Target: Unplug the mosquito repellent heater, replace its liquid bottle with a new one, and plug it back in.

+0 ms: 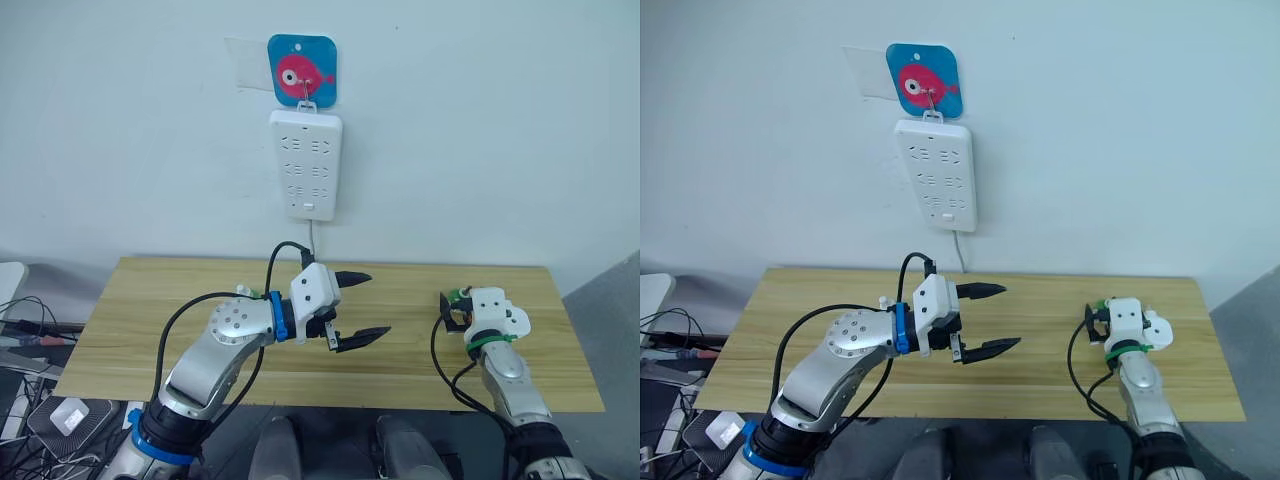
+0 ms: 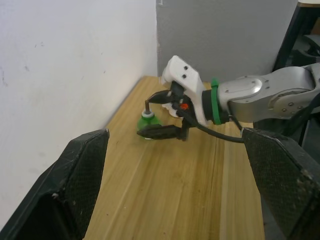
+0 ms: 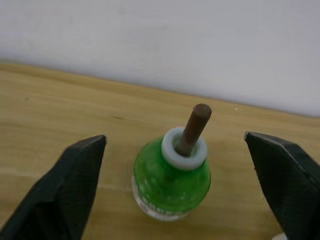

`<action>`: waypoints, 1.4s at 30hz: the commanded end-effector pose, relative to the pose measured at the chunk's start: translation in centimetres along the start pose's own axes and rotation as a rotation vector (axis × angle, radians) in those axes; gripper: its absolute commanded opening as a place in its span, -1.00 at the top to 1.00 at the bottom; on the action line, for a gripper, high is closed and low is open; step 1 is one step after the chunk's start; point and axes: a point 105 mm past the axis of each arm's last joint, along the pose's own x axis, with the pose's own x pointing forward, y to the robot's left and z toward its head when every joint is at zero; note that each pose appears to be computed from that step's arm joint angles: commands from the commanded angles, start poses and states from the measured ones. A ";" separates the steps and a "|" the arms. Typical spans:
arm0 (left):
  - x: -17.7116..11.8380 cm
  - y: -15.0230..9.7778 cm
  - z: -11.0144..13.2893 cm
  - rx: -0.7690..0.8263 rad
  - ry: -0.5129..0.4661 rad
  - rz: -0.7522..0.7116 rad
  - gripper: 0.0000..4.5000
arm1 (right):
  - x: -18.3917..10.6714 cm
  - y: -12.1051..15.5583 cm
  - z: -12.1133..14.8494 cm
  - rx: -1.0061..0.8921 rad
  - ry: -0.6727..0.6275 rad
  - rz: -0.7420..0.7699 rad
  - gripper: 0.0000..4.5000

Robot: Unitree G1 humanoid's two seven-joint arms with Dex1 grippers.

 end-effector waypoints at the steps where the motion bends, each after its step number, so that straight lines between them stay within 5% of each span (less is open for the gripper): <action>1: -1.5 0.4 0.5 -0.021 -0.023 0.069 -1.00 | -2.0 -0.8 3.6 -0.019 -0.109 0.036 -0.99; 7: -5.0 1.1 -2.4 -0.210 0.001 0.347 -1.00 | -4.9 -0.3 8.8 -0.003 -0.163 0.150 -0.99; 14: -11.2 2.8 -8.2 -0.324 0.083 0.990 -1.00 | -5.1 7.9 14.4 0.097 -0.193 0.739 -0.99; 21: -15.2 2.4 -10.6 -0.314 0.068 1.262 -1.00 | -6.3 11.7 16.4 -0.028 -0.203 1.097 -0.99; 27: -15.8 4.1 -12.4 -0.329 -0.021 1.301 -1.00 | -6.7 12.9 17.1 -0.052 -0.198 1.213 -0.99; 33: -13.8 5.6 -14.9 -0.313 0.004 1.209 -1.00 | -8.1 13.5 17.6 -0.143 -0.212 1.344 -0.99; 42: -12.6 7.9 -17.4 -0.289 0.054 1.180 -1.00 | -6.9 11.7 19.4 -0.147 -0.194 1.294 -0.99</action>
